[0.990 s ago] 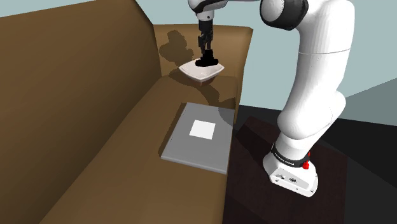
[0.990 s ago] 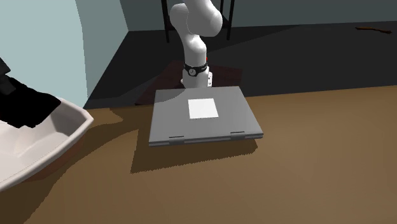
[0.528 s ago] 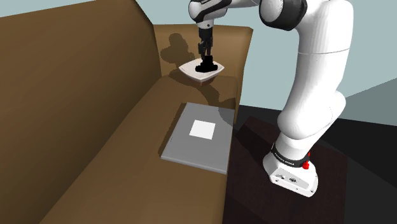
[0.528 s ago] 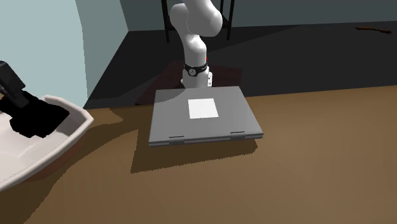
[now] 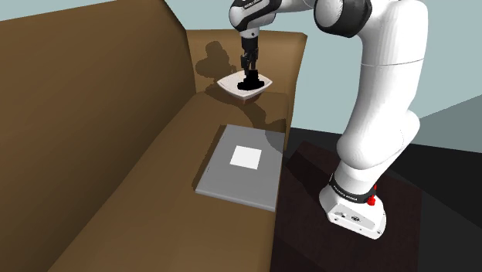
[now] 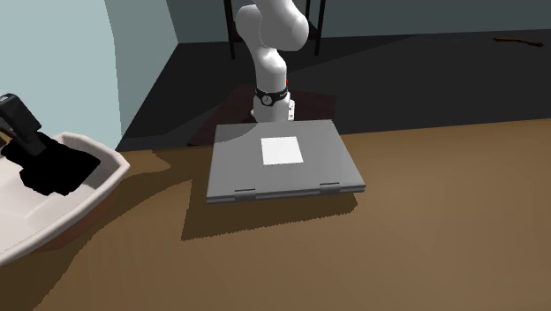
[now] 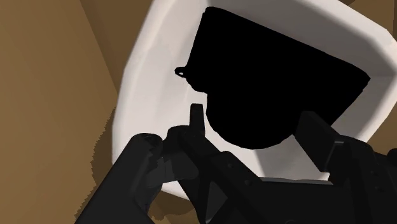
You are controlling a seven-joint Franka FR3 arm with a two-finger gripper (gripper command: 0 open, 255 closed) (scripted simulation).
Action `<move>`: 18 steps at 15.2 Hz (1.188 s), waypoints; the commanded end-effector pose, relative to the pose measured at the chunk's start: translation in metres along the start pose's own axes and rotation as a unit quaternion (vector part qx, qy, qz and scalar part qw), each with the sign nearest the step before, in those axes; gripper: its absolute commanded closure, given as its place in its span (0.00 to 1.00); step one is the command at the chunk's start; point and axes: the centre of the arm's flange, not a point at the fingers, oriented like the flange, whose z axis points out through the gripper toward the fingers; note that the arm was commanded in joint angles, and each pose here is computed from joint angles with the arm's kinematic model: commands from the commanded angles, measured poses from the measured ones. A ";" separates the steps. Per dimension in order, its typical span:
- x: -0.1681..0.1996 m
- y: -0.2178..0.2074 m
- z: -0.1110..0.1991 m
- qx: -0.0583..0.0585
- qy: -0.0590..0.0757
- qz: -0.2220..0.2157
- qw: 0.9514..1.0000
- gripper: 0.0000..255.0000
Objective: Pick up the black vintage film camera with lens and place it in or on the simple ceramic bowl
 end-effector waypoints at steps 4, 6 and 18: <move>0.000 0.000 -0.001 0.000 0.000 0.000 1.000 0.00; 0.000 0.000 -0.001 0.000 0.000 0.000 1.000 0.00; 0.000 0.000 -0.050 0.000 0.000 0.000 1.000 0.00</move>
